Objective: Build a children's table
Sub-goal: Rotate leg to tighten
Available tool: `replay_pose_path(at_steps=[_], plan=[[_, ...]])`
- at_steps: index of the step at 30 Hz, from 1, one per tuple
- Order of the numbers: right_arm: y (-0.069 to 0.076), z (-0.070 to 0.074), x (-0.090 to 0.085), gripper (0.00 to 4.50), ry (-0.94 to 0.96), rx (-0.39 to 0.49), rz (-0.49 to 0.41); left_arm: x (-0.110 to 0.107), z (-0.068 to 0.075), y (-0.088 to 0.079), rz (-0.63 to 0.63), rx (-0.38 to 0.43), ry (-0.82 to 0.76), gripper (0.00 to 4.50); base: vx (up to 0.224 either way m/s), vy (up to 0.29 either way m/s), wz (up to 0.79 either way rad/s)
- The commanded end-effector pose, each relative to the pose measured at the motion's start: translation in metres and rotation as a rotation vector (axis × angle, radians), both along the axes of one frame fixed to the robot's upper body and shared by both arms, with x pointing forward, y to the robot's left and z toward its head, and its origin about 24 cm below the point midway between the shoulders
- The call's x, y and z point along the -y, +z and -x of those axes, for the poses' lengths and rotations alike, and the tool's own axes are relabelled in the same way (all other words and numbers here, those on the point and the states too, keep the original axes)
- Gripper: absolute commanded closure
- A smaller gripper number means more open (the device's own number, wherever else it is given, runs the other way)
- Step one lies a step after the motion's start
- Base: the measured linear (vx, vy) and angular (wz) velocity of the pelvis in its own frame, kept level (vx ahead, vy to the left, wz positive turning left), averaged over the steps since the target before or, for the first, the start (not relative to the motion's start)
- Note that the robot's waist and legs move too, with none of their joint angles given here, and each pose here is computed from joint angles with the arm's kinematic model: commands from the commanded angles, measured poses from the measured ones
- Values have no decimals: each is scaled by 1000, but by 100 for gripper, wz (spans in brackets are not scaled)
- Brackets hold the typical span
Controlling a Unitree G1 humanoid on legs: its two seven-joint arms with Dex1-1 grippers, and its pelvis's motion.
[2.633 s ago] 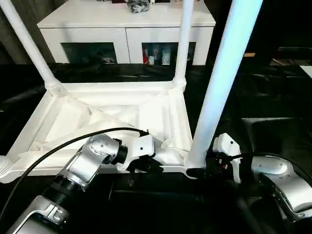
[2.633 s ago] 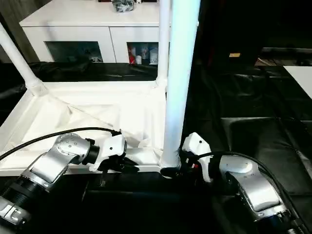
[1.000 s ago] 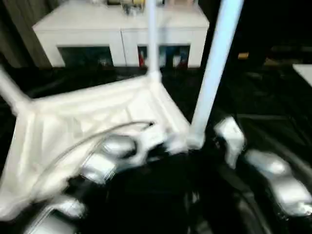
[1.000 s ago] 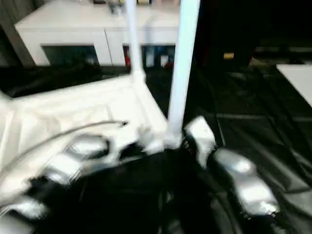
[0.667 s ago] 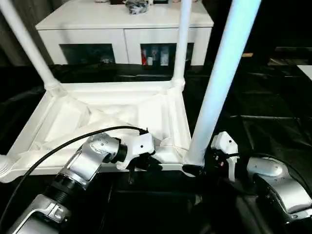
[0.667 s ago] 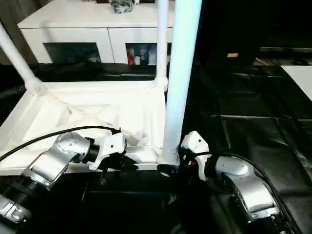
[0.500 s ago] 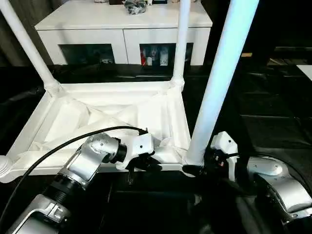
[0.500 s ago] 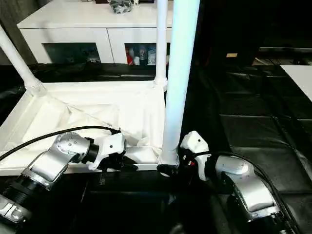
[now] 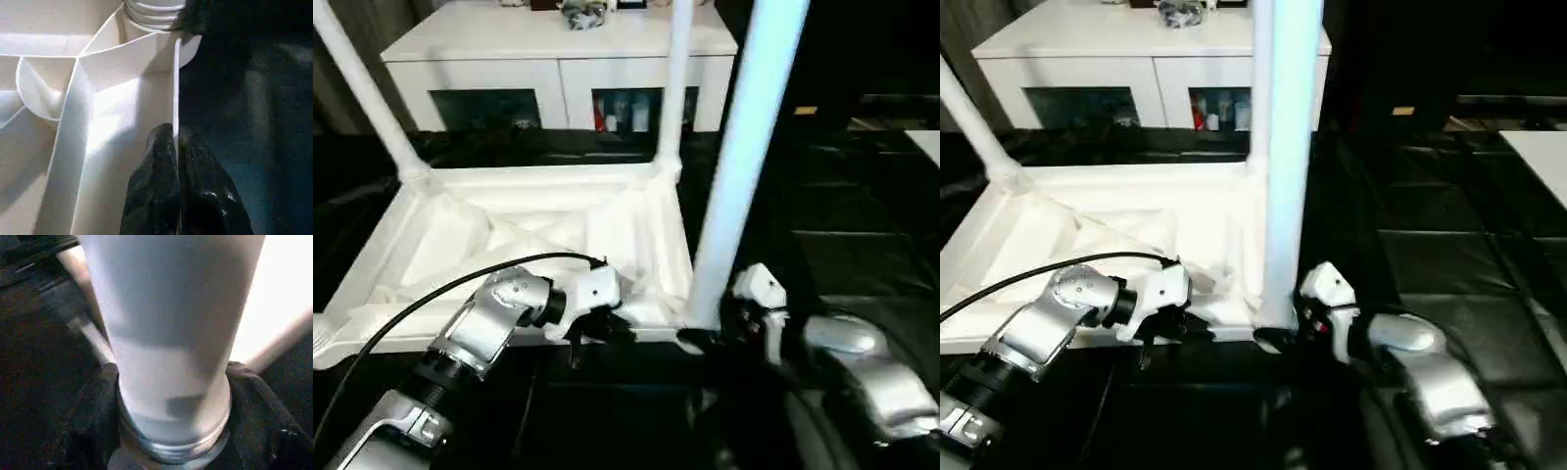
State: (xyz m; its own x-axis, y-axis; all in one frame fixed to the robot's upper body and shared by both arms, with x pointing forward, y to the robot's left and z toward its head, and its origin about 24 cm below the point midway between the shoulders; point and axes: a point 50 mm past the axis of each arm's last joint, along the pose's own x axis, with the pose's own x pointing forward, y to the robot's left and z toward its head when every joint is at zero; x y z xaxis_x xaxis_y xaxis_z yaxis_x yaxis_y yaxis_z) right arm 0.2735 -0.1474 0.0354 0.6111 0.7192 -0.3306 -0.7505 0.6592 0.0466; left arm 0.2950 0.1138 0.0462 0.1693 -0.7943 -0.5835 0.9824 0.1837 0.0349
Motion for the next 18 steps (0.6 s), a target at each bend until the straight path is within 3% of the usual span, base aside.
replay_pose_path(at_steps=[1, 7, 11, 13, 14, 16, 18], plan=[[0, -19, 16, 178, -281, 27, 37, 14, 9, -21, -20, -84, 39, 450, 0, 0, 0], [-17, -38, -4, 179, -689, -8, 55, 54, -7, -29, -25, -27, 331, 450, 0, 0, 0], [-24, -42, -29, 179, -728, -17, 79, 80, -6, -32, -23, 4, 370, 450, 0, 0, 0], [-21, -44, -47, 179, -683, -5, 48, 87, -6, -33, -50, 31, 363, 450, 0, 0, 0], [-15, -46, -51, 144, -652, 26, 8, 84, -7, -34, -65, 46, 358, 450, 0, 0, 0], [-10, -47, -51, 110, -620, 52, -9, 81, -8, -34, -73, 48, 351, 450, 0, 0, 0], [1, -47, -47, 103, -573, 126, -16, 70, -11, -34, -110, 67, 354, 450, 0, 0, 0]])
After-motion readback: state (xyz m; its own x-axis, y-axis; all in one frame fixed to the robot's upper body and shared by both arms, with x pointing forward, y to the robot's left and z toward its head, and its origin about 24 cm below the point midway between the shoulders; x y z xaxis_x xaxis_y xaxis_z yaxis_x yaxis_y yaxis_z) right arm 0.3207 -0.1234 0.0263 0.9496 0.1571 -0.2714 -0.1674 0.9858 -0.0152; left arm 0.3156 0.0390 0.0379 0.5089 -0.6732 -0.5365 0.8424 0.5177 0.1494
